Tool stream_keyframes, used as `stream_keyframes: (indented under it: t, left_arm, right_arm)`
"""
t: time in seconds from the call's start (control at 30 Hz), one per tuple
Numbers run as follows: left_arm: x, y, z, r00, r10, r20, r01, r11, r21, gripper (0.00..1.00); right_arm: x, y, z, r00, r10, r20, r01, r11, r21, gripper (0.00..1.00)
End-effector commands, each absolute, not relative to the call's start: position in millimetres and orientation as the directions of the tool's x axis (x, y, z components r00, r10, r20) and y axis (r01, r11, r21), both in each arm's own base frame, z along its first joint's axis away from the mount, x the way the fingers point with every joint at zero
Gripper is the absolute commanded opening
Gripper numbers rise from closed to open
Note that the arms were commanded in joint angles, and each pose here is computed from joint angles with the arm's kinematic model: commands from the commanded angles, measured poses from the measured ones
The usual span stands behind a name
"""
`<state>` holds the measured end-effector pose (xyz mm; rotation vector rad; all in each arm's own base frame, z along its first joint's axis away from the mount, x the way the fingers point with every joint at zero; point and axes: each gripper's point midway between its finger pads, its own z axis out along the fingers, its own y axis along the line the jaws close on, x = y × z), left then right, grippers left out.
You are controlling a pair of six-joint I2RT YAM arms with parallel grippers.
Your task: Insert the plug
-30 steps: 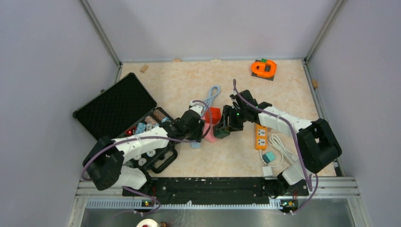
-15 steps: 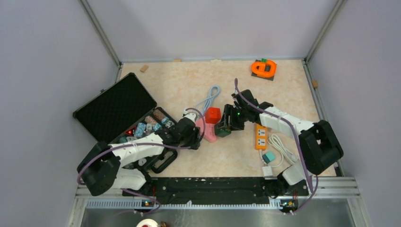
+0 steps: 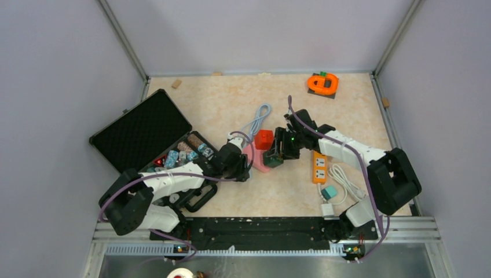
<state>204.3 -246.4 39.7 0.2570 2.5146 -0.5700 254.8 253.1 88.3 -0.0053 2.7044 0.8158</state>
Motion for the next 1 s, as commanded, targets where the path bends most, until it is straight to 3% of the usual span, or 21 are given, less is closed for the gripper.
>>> stream_keyframes:
  t: [0.0, 0.7, 0.97]
  left_arm:
    - [207, -257, 40, -0.829, 0.067, -0.555, 0.313, 0.878, -0.361, 0.44]
    - [206, -263, 38, -0.822, 0.096, -0.562, 0.341, 0.873, -0.350, 0.41]
    - [227, -245, 64, -0.758, 0.135, -0.638, 0.335, 0.920, -0.204, 0.55]
  right_arm:
    - [268, 254, 99, -0.937, 0.098, -0.336, -0.098, 0.848, 0.520, 0.00]
    - [277, 235, 66, -0.948, 0.121, -0.294, -0.009, 0.915, 0.403, 0.00]
    - [270, 220, 49, -0.964, 0.098, -0.248, 0.012, 0.945, 0.326, 0.00]
